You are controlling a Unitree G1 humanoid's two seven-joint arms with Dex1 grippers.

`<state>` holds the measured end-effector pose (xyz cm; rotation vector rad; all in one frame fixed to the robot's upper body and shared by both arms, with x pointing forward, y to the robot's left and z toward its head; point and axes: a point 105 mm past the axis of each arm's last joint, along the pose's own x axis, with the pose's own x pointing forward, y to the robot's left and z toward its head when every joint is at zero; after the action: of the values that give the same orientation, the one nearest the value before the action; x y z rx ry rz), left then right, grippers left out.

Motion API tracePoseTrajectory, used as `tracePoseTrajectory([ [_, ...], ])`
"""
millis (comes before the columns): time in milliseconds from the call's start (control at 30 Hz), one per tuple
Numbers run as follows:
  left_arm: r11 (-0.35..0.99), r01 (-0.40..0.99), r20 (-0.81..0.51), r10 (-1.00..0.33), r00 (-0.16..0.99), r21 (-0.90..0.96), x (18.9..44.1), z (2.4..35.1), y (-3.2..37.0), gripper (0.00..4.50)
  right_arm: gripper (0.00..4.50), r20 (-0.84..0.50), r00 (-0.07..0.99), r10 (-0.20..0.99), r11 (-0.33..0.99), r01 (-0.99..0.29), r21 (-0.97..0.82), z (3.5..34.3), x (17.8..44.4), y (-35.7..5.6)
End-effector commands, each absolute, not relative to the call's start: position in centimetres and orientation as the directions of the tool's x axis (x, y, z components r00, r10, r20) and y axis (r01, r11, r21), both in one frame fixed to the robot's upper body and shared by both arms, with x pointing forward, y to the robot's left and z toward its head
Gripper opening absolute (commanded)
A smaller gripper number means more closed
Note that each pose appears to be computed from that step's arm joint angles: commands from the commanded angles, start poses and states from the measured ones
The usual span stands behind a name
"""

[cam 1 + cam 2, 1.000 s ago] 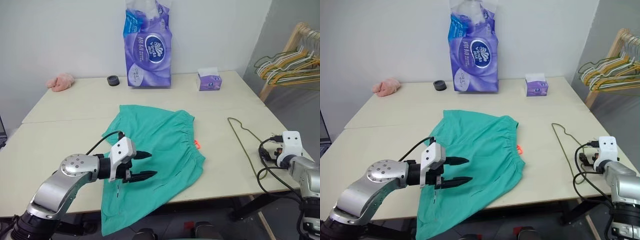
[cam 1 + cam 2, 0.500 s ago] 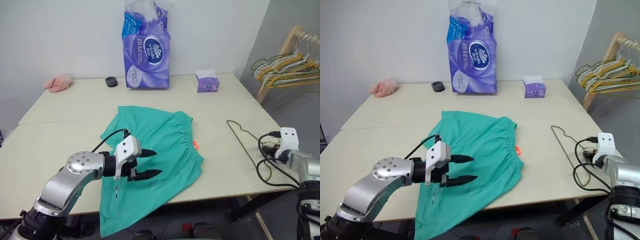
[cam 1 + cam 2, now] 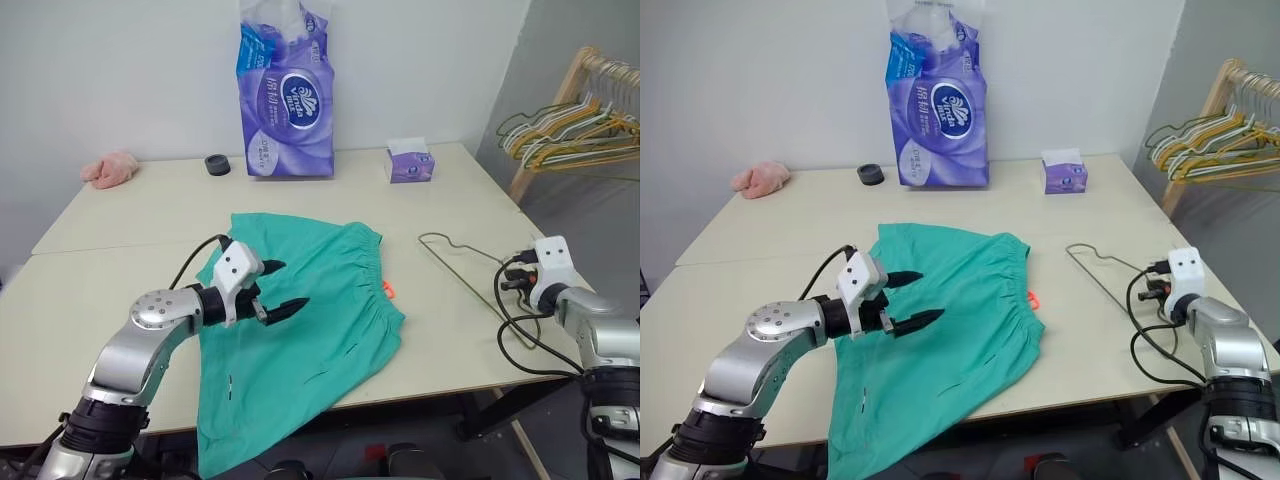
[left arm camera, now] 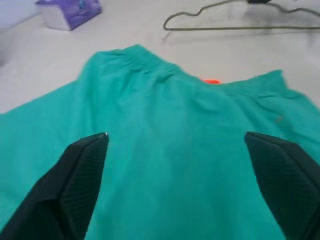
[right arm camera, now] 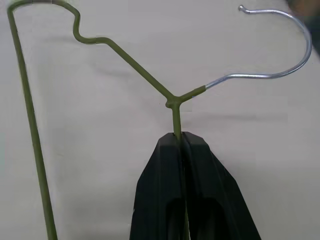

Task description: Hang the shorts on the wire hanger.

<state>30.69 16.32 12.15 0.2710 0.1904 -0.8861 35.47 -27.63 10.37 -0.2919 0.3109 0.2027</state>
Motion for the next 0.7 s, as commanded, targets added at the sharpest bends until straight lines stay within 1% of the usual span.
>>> tracePoseTrajectory([
  [33,0.666,0.731,-0.198,-0.704,0.682,0.149,32.3,14.4,18.0,4.47,0.0,-0.139,0.95,0.281,0.798,-0.312,-0.516,15.4,35.7,-24.5],
  [100,0.693,0.709,-0.19,-0.684,0.704,0.131,33.0,14.9,18.7,4.47,0.0,-0.092,0.938,0.334,0.731,-0.319,-0.603,16.5,35.6,-23.1],
  [167,0.694,0.712,-0.184,-0.691,0.699,0.102,33.2,15.2,18.9,4.47,0.0,-0.065,0.91,0.41,0.641,-0.338,-0.689,17.3,35.4,-21.5],
  [267,0.62,0.784,-0.228,-0.759,0.61,0.032,32.2,15.2,18.1,4.47,0.0,-0.049,0.823,0.566,0.435,-0.349,-0.83,18.6,34.4,-17.9],
  [367,0.535,0.844,-0.299,-0.811,0.502,-0.032,30.8,14.4,17.2,4.47,0.0,-0.039,0.724,0.688,0.283,-0.318,-0.905,19.6,33.4,-14.8],
  [433,0.514,0.855,-0.326,-0.822,0.467,-0.071,30.4,14.1,17.0,4.47,0.0,-0.024,0.675,0.737,0.245,-0.301,-0.922,20.0,33.0,-13.3],
  [567,0.484,0.868,-0.39,-0.824,0.411,-0.108,30.0,13.1,16.5,4.47,0.0,-0.035,0.535,0.844,0.123,-0.257,-0.959,20.4,31.7,-9.7],
  [700,0.465,0.88,-0.408,-0.825,0.391,-0.097,30.0,12.5,15.6,4.47,0.0,-0.032,0.449,0.893,0.09,-0.247,-0.965,20.5,30.9,-7.5],
])
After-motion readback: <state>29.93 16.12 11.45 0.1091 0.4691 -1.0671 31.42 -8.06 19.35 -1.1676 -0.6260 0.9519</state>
